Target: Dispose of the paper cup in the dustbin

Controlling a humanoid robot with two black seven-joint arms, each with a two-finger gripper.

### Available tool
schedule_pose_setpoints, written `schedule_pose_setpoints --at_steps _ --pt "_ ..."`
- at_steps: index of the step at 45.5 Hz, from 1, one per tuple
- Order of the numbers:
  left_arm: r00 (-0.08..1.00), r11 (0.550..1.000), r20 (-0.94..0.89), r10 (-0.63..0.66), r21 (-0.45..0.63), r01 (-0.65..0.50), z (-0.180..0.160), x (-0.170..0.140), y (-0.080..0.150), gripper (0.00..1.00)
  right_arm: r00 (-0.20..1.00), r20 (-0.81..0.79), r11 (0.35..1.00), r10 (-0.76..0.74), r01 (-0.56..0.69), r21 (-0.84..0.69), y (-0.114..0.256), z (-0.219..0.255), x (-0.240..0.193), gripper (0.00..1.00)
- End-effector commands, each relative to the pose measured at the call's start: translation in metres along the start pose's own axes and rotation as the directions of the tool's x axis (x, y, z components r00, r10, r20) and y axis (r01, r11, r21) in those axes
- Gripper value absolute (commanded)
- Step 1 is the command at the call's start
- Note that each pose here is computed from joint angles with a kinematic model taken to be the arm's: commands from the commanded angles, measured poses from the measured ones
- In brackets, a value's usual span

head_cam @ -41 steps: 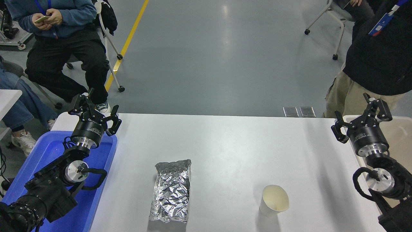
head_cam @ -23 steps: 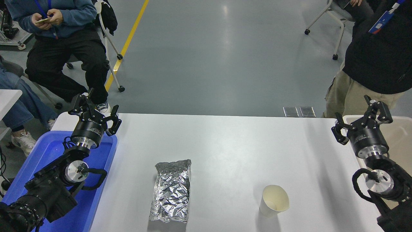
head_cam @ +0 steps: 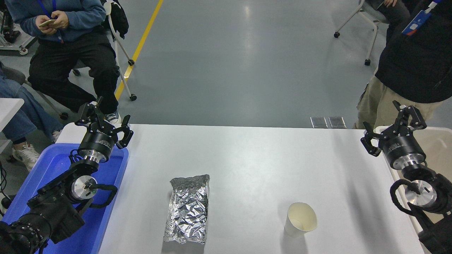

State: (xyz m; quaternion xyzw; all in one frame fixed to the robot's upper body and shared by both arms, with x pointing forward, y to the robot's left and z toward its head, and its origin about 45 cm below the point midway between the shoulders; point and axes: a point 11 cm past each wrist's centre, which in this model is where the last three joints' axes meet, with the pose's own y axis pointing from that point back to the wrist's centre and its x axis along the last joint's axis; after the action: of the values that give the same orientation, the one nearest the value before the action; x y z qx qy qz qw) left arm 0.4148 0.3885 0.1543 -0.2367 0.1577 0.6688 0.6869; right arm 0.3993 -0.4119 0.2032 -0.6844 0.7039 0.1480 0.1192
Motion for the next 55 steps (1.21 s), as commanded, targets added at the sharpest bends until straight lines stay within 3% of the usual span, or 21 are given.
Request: schedule_pose_setpoints --at_steps 1,13,30,36,43,55 --pt "1.0 1.0 0.0 0.0 0.0 0.0 0.0 0.0 0.0 1.0 0.964 -0.215 0.988 -0.155 0.148 -0.047 -0.002 -0.037 -0.027 1.0" --pt "1.0 1.0 0.0 0.0 0.0 0.0 0.0 0.0 0.0 1.0 0.833 -0.462 0.951 -0.303 0.294 -0.093 0.007 -0.056 -0.062 1.0" --pt "1.0 1.0 0.0 0.0 0.0 0.0 0.0 0.0 0.0 1.0 0.559 -0.673 0.865 -0.484 0.423 -0.27 0.029 -0.036 -0.1 1.0" --pt "1.0 1.0 0.0 0.0 0.0 0.0 0.0 0.0 0.0 1.0 0.381 -0.739 0.807 -0.556 0.461 -0.37 0.032 -0.027 -0.117 1.0" --pt "1.0 1.0 0.0 0.0 0.0 0.0 0.0 0.0 0.0 1.0 0.076 -0.759 0.695 -0.646 0.471 -0.544 0.037 0.001 -0.14 1.0" --pt "1.0 1.0 -0.001 0.001 -0.001 -0.001 0.0 0.0 0.0 1.0 -0.283 -0.706 0.588 -0.65 0.401 -0.702 0.043 0.021 -0.144 1.0"
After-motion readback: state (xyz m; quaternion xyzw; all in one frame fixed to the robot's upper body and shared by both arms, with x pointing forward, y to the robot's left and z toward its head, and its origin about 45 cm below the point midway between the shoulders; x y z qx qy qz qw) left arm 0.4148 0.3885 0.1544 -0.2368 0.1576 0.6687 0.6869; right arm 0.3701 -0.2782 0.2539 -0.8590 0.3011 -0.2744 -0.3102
